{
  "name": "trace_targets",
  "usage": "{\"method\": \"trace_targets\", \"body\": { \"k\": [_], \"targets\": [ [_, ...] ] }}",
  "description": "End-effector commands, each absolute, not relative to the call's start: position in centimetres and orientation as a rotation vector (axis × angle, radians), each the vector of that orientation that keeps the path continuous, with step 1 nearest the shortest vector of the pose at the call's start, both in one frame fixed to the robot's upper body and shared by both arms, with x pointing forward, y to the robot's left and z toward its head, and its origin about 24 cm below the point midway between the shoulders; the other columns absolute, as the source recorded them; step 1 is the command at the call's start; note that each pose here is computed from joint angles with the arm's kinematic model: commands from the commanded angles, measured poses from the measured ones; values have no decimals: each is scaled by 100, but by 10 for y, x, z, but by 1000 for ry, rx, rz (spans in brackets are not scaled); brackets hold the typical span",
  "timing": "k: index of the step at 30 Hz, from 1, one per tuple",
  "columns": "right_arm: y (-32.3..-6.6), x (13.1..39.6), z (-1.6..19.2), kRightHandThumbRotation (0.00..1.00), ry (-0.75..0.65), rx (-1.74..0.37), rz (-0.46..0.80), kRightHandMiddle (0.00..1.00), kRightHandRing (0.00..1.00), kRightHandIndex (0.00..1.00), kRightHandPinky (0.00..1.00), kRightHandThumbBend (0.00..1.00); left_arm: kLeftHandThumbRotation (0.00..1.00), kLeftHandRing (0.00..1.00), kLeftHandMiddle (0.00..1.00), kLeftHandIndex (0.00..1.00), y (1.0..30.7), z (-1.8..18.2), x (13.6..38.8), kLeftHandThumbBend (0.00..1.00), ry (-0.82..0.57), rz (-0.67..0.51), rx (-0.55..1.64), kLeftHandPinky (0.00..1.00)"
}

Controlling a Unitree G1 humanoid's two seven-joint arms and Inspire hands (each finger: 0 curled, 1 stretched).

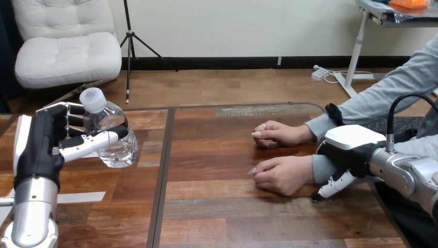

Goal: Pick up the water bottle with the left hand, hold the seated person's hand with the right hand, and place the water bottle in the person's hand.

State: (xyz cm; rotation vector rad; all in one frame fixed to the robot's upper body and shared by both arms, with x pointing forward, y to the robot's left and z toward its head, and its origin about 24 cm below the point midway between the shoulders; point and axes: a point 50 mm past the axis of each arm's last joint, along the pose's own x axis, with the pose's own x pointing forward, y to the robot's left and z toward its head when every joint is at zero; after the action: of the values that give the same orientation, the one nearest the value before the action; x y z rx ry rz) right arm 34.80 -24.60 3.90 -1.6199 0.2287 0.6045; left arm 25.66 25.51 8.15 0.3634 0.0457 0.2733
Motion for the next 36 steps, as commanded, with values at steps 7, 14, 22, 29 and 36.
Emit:
{"method": "trace_targets", "body": {
  "k": [7,14,22,29,36],
  "targets": [
    [-232,367,65,45,136,-1616,539,54,48,58,41,83,0,36,40,43,248,112,264,71,-103,267,354,32],
    [-232,366,64,41,121,-1601,535,53,46,57,40,81,0,36,40,43,248,112,264,71,-108,265,354,32],
    [-231,366,64,35,116,-1594,536,51,44,56,38,78,0,36,40,43,249,112,264,71,-108,264,362,32],
    [-230,366,64,26,114,-1574,530,49,41,52,36,75,0,36,40,43,248,112,265,71,-107,267,355,31],
    [-230,366,64,15,124,-1556,533,46,38,49,33,71,0,36,40,43,249,112,264,71,-110,265,358,31]
  ]
}}
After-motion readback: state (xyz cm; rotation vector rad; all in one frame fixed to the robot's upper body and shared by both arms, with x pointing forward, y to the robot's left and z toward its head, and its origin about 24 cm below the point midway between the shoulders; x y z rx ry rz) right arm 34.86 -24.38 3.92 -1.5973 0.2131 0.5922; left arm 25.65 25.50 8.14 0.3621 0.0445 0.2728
